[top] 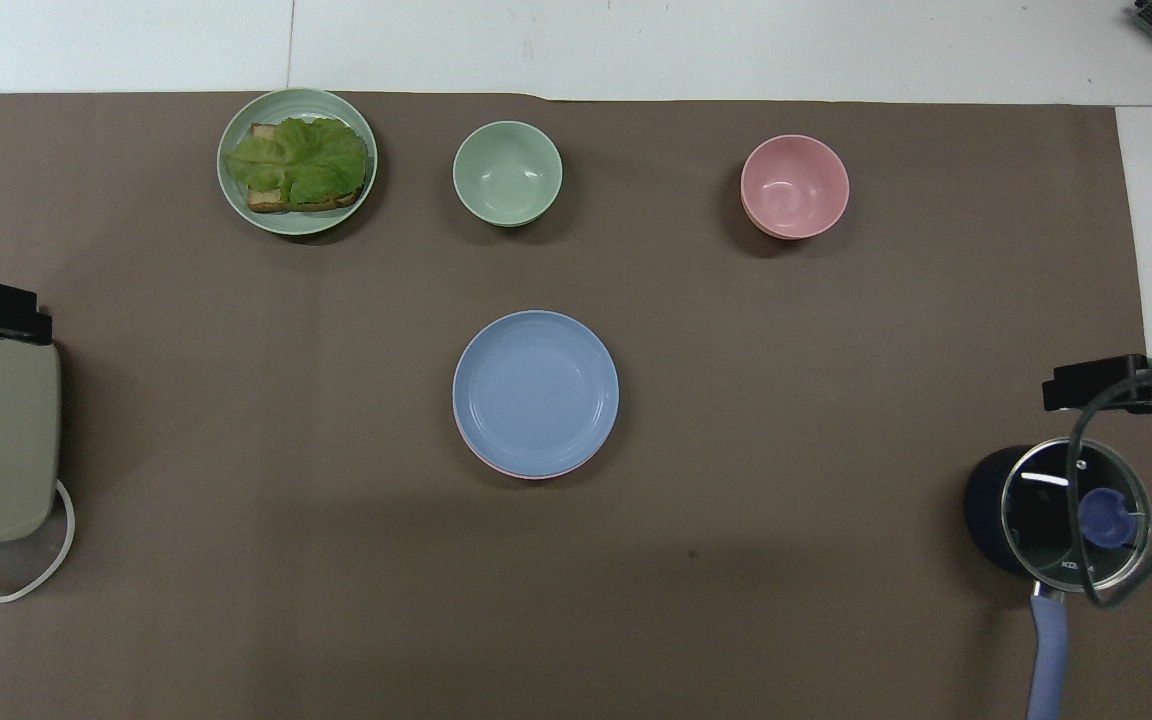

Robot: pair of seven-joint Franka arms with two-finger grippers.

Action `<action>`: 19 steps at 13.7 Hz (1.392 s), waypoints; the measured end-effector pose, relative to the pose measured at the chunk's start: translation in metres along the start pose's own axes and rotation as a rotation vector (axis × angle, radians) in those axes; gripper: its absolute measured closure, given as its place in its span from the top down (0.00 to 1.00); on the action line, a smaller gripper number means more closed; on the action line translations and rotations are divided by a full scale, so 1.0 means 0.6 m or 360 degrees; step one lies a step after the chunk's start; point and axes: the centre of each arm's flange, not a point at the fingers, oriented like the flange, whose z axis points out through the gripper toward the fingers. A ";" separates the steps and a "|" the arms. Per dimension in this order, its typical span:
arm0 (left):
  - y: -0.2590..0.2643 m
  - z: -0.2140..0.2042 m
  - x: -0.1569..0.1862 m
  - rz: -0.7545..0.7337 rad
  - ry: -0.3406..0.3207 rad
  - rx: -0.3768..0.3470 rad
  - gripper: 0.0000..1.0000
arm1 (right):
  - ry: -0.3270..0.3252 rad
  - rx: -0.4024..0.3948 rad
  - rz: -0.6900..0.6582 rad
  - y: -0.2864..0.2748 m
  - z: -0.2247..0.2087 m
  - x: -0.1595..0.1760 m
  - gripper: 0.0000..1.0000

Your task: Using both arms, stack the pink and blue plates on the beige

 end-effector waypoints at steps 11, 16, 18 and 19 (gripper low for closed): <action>0.000 0.000 0.000 0.0000 0.0000 0.0000 1.00 | -0.0028 -0.0003 -0.0009 0.010 -0.001 0.005 1.00; 0.000 0.000 0.000 0.0000 0.0000 0.0000 1.00 | -0.0021 -0.0003 -0.0008 0.011 -0.004 0.005 1.00; 0.000 0.000 0.000 0.0000 0.0000 0.0000 1.00 | -0.0015 -0.0002 -0.0007 0.012 -0.007 0.004 1.00; 0.000 0.000 0.000 0.0000 0.0000 0.0000 1.00 | -0.0013 -0.0002 -0.0007 0.012 -0.008 0.004 1.00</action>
